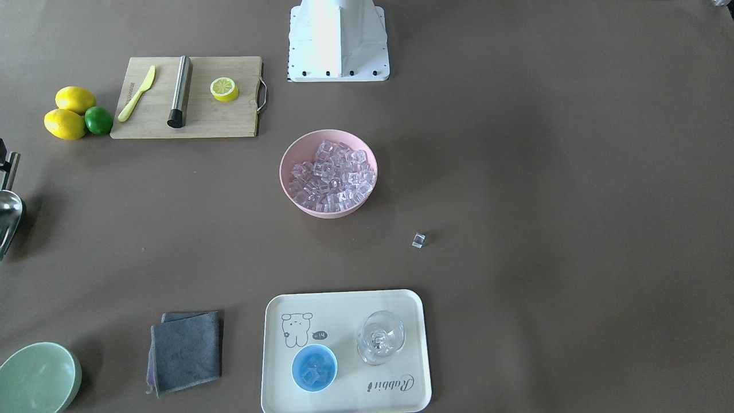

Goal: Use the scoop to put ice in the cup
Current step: 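Lower the scoop onto the table and open the right gripper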

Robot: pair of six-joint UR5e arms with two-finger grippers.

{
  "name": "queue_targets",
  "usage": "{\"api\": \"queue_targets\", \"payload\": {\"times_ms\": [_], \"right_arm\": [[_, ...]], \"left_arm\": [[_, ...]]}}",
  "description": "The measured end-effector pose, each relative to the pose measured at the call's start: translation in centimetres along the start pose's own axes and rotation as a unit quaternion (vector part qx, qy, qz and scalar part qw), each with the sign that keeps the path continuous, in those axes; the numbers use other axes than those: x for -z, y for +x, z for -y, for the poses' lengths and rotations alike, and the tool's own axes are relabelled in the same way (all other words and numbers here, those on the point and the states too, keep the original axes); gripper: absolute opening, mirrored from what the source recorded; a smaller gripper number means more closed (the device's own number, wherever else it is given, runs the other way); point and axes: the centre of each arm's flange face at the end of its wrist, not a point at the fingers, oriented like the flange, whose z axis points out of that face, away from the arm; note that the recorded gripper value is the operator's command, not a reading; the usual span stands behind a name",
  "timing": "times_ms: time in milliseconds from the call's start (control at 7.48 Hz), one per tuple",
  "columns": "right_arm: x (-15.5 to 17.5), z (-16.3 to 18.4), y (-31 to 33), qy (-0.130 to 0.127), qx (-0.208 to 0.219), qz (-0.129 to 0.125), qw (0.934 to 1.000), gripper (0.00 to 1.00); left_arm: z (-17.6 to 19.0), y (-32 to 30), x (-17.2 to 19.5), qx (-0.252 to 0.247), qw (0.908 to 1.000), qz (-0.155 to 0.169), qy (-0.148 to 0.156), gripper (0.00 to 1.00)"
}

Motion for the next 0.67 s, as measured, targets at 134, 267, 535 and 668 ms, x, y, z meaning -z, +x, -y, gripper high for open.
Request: {"api": "queue_targets", "payload": {"times_ms": [134,267,535,668], "right_arm": [[0.4,0.0,0.1,0.003,-0.002,0.001,1.0000,0.99],[0.9,0.0,0.3,0.008,-0.004,0.001,1.0000,0.99],[2.2,-0.1,1.8,0.017,-0.008,0.008,0.9998,0.99],[3.0,-0.4,3.2,0.022,-0.005,0.011,0.9997,0.99]], "left_arm": [[0.0,0.0,0.0,0.000,1.0000,0.000,0.000,0.99],[0.0,0.0,0.0,-0.001,1.0000,0.000,0.000,0.99],[0.0,0.0,0.0,-0.001,1.0000,0.000,0.000,0.99],[0.1,0.1,0.0,-0.001,1.0000,0.000,0.000,0.99]]}}
